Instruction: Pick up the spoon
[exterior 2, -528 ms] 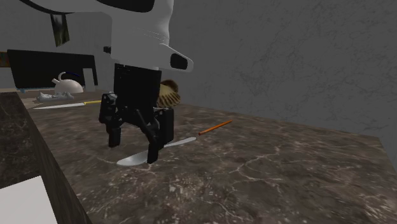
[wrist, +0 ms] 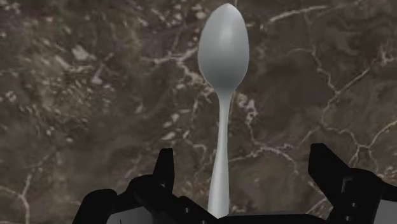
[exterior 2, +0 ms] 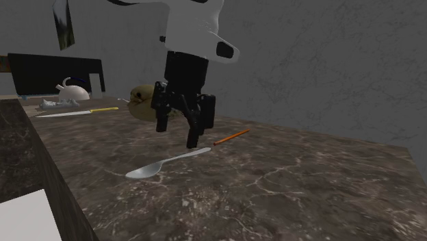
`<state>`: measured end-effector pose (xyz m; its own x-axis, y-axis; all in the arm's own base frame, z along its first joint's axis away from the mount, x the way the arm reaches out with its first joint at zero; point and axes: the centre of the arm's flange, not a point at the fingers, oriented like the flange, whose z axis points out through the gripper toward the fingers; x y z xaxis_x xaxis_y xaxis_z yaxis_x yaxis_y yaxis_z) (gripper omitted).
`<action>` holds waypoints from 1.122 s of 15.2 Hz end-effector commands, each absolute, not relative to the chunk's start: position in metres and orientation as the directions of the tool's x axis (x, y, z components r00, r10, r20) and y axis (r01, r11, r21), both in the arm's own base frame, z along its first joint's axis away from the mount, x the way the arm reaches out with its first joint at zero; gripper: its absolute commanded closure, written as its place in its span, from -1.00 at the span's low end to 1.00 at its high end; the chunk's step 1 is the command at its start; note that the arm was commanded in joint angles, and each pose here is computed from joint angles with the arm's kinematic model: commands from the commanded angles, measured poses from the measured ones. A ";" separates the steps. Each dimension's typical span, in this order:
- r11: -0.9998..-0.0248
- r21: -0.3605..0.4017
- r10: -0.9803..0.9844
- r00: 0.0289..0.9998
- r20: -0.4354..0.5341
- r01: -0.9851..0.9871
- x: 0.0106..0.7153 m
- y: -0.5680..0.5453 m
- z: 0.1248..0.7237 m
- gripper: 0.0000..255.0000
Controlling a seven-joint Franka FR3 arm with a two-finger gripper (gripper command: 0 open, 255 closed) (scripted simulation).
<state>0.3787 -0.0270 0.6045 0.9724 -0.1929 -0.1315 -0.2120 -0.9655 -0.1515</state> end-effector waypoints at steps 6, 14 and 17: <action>-0.955 -0.150 -0.235 0.962 -0.141 -0.255 0.389 -0.033 0.576 -1.00; -0.955 -0.150 -0.235 0.962 -0.141 -0.255 0.389 -0.033 0.568 1.00; -0.955 -0.150 -0.235 0.962 -0.141 -0.255 0.389 -0.033 0.568 1.00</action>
